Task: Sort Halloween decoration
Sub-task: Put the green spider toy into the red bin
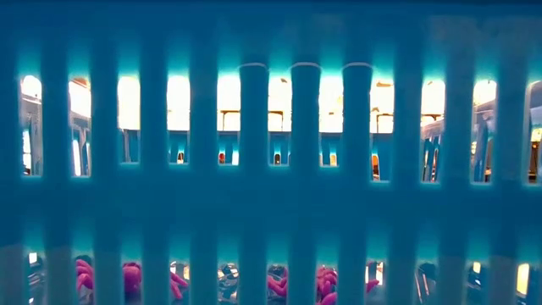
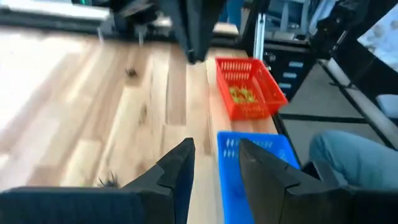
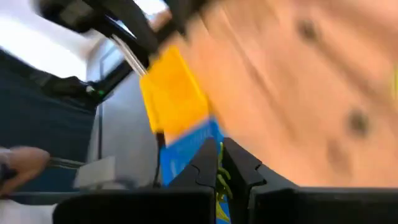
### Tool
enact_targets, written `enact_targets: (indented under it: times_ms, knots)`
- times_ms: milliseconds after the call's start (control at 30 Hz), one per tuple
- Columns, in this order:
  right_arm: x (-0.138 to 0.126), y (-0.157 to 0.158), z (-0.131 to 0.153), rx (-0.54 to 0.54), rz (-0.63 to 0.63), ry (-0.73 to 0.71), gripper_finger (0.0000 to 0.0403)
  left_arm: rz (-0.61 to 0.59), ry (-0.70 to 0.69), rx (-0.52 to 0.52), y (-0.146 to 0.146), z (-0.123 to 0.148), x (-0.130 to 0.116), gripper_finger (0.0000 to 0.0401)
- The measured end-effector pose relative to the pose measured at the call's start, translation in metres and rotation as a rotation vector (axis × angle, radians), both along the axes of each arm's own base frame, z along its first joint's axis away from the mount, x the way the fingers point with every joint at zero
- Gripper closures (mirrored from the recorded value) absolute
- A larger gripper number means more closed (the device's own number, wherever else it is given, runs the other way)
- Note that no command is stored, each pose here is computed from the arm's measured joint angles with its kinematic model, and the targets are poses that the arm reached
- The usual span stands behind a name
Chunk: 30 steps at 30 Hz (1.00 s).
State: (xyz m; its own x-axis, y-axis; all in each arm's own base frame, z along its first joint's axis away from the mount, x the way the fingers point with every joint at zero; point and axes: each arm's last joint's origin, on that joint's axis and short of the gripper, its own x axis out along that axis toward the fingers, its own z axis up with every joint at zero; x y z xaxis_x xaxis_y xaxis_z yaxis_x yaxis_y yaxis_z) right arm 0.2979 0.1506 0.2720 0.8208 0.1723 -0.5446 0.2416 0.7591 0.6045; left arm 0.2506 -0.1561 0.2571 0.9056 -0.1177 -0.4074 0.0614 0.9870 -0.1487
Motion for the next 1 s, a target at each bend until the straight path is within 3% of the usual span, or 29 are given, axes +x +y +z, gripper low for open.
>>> enact_targets:
  times_ms: [167,400,633,1000]
  knots:
    - [-0.032,0.043,-0.017,0.246,-0.097,0.223,0.0402,0.015,0.102,-0.041,0.001,-0.009,-0.005,0.0292]
    - [-0.074,0.099,-0.043,0.448,-0.235,0.416,0.0402,0.019,0.127,-0.080,-0.005,-0.010,-0.009,0.0295]
    - [-0.088,0.119,-0.075,0.413,-0.318,0.512,0.0397,-0.011,0.124,-0.081,-0.012,-0.010,-0.014,0.0295]
    - [-0.083,0.115,-0.079,0.410,-0.326,0.559,0.0303,-0.041,0.194,-0.070,-0.016,-0.016,-0.021,0.0295]
